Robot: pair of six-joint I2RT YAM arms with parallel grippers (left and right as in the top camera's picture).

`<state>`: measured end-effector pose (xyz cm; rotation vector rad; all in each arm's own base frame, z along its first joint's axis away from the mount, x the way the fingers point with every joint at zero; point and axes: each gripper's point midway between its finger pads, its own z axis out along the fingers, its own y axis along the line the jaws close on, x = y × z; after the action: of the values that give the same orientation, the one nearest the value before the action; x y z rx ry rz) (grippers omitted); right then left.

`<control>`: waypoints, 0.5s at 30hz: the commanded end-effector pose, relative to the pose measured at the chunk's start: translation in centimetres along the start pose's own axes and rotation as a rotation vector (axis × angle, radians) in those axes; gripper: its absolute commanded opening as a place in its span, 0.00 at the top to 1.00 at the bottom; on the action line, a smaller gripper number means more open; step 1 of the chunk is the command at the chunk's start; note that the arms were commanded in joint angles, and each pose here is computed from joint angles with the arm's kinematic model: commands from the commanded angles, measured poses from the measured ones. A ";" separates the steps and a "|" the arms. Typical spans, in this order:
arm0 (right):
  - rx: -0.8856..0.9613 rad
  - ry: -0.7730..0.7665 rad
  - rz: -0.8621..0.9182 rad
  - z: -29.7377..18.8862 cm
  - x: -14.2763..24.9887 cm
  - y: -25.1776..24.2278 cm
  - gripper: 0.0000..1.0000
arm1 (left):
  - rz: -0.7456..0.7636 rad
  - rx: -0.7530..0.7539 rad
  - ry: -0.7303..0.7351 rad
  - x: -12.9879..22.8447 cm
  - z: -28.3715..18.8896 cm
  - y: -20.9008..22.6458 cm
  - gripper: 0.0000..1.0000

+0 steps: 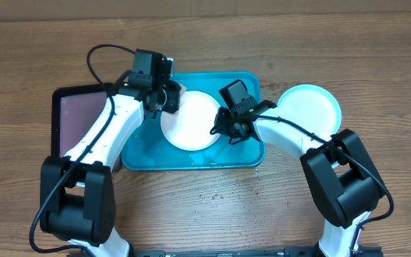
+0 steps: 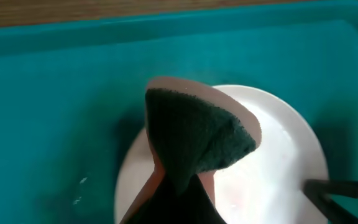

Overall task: Clean dirty plates on tray and stack at the side
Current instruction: 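Scrub the stained white plate with the left sponge while right gripper holds it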

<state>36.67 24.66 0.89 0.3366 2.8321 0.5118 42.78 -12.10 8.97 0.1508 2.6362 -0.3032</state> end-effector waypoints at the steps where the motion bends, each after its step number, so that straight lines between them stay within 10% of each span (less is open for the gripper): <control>1: 0.008 -0.017 -0.006 0.1 -0.4 0.1 0.96 | 0.050 0.085 0.021 0.3 1.0 -2.4 0.96; 15: 0.009 -0.015 -0.005 0.1 -0.4 0.0 0.96 | 0.038 -0.140 0.030 0.7 4.0 2.3 0.96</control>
<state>36.68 24.66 0.90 0.3365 2.8312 0.5120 43.27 -12.89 4.23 0.1900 2.6968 -0.2237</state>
